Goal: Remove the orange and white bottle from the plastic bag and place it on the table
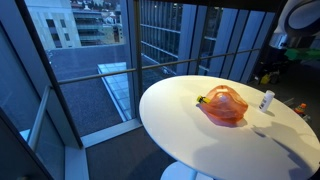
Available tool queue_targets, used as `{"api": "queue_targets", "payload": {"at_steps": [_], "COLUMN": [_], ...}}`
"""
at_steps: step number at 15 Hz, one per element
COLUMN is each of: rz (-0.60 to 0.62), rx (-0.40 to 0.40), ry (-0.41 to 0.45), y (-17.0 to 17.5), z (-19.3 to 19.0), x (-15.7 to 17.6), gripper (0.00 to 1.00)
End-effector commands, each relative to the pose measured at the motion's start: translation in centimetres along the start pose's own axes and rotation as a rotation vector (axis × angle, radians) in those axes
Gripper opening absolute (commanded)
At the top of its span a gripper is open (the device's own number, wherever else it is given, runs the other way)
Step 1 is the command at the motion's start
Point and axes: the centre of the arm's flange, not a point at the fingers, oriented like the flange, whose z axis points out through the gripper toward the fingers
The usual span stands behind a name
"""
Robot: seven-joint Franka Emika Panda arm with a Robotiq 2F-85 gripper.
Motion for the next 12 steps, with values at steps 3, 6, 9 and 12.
{"api": "queue_targets", "payload": {"at_steps": [3,6,9,12], "rz": [0.02,0.018,0.018,0.005], "rx": [-0.009,-0.012,-0.013,-0.015], "ry": [-0.024,-0.047,-0.062,-0.084], "y": [-0.4,-0.9,-1.8,-3.0], "z": [3.1,4.3,5.2,5.9], "x": [3.9,5.6,7.1,8.2], "gripper": [1.0,1.0,1.0,1.0]}}
